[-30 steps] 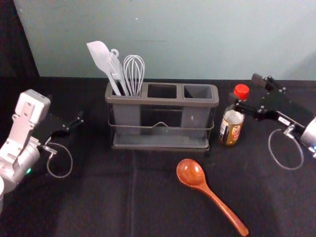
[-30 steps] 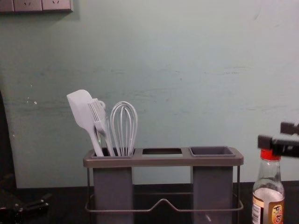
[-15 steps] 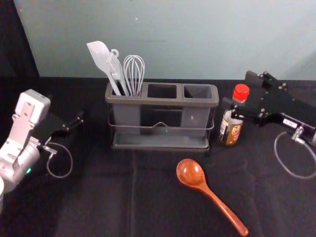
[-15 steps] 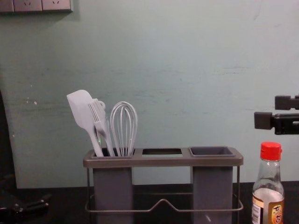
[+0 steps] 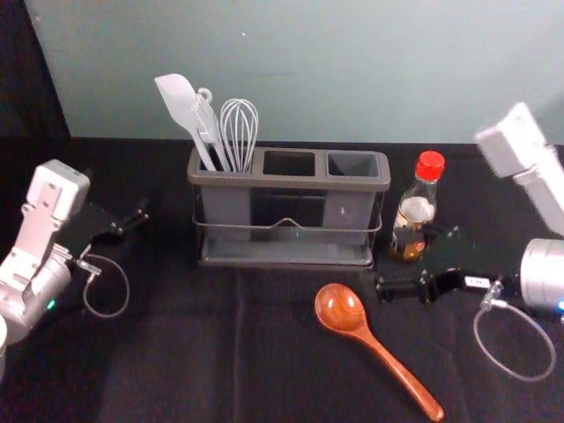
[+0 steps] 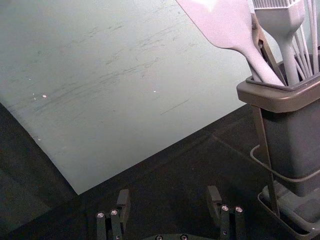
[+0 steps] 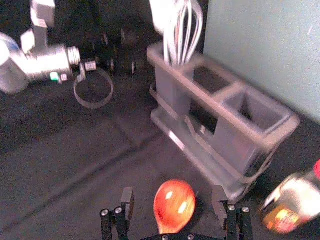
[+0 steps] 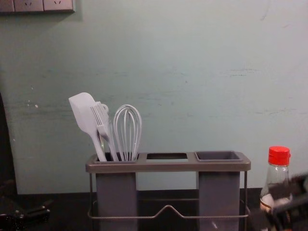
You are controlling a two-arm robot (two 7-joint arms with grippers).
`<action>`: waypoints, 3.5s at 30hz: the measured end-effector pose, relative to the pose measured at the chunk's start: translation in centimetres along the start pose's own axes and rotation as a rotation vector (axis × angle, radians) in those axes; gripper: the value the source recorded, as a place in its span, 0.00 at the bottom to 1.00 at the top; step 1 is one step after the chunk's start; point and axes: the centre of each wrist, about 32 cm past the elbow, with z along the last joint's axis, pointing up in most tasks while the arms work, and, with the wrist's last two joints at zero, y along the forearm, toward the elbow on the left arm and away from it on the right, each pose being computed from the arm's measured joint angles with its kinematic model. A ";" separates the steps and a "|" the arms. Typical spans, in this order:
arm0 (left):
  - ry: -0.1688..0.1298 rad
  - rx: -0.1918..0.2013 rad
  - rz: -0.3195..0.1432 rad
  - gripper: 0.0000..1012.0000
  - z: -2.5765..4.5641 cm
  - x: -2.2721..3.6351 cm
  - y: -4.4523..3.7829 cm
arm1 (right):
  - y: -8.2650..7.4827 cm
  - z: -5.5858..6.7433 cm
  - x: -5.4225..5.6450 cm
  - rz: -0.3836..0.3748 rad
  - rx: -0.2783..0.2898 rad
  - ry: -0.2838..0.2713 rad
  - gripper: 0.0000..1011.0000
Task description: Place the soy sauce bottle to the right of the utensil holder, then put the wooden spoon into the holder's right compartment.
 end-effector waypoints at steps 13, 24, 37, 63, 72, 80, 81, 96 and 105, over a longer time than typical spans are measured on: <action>0.000 0.000 0.000 0.99 0.00 0.00 0.00 | 3.2 0.1 -0.4 -0.016 -0.192 0.059 0.99; 0.000 0.000 0.000 0.99 0.00 0.00 0.00 | 6.4 0.1 -1.5 -0.035 -0.249 0.075 0.99; 0.000 0.000 0.000 0.99 0.00 0.00 0.00 | 8.6 -0.2 -1.8 -0.042 -0.272 0.098 0.99; 0.000 0.000 0.000 0.99 0.00 0.00 0.00 | 10.6 -0.6 -1.3 -0.070 -0.298 0.075 0.99; 0.000 0.000 0.000 0.99 0.00 0.00 0.00 | 11.0 -1.2 -1.1 -0.077 -0.311 0.075 0.99; 0.000 0.000 0.000 0.99 0.00 0.00 0.00 | 11.3 -1.3 -1.3 -0.084 -0.315 0.063 0.99; 0.000 0.000 0.000 0.99 0.00 0.00 0.00 | 11.3 -1.3 -1.3 -0.086 -0.315 0.061 0.99; 0.000 0.000 0.000 0.99 0.00 0.00 0.00 | 12.1 -1.4 -1.8 -0.114 -0.320 0.041 0.99; 0.000 0.000 0.000 0.99 0.00 0.00 0.00 | 12.1 -1.4 -1.7 -0.114 -0.321 0.041 0.99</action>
